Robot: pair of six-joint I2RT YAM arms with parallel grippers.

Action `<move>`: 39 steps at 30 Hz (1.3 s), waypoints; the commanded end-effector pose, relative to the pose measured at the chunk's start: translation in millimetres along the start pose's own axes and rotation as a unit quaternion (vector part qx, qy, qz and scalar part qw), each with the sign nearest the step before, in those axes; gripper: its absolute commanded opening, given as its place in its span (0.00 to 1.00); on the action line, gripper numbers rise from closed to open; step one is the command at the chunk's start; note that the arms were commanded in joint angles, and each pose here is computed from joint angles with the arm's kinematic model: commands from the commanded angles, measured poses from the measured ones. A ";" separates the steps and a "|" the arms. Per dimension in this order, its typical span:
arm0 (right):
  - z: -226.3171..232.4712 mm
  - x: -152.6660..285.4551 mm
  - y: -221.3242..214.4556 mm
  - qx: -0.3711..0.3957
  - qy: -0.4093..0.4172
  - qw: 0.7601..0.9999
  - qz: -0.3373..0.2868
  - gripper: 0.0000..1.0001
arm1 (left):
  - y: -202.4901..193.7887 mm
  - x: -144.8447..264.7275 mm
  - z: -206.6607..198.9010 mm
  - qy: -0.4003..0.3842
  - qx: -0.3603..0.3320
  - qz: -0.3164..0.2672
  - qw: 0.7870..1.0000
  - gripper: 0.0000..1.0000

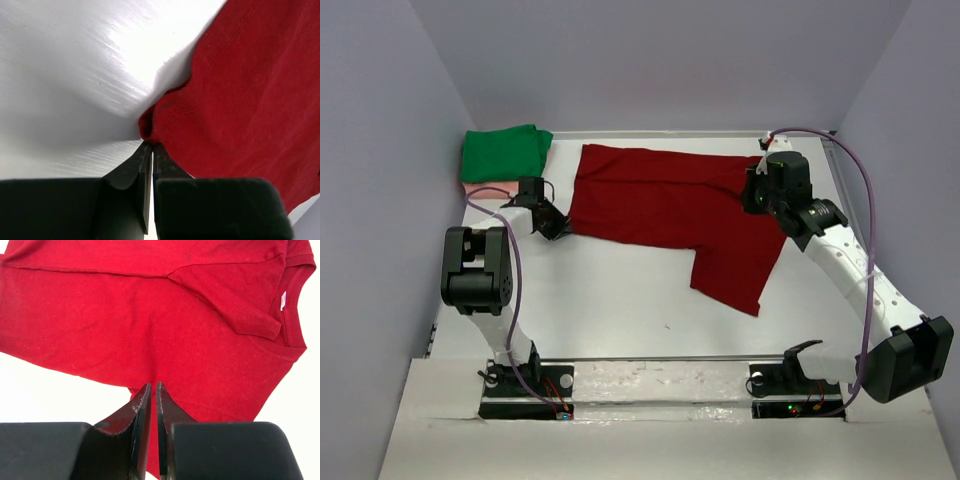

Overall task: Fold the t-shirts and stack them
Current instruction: Fold the tshirt

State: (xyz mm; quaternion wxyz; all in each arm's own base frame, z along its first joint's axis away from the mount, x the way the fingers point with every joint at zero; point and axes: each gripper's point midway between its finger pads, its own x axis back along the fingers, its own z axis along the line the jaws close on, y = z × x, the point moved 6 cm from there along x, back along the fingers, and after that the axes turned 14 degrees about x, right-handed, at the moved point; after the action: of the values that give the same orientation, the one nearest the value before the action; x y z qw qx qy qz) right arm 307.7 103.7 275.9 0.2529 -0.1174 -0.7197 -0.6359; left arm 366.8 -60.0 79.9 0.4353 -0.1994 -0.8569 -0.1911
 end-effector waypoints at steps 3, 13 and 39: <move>-1.4 5.9 18.9 0.003 -0.008 0.999 -0.035 0.15 | 10.3 4.4 -1.6 0.019 0.009 -0.023 1.000 0.11; -8.3 -16.5 -76.7 -0.074 -0.113 0.981 0.140 0.29 | 3.1 26.4 0.4 0.011 -0.007 -0.024 1.000 0.00; 19.8 59.2 -217.7 -0.214 -0.299 0.896 0.249 0.30 | -2.2 32.9 -2.6 -0.008 -0.011 -0.011 1.000 0.00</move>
State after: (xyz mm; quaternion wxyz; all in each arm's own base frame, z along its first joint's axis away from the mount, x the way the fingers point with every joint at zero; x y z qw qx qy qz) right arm 151.7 86.3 117.8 0.2155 -0.4694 -0.5633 -0.6449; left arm 351.2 -56.1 98.8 0.4375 -0.1889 -0.8561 -0.1999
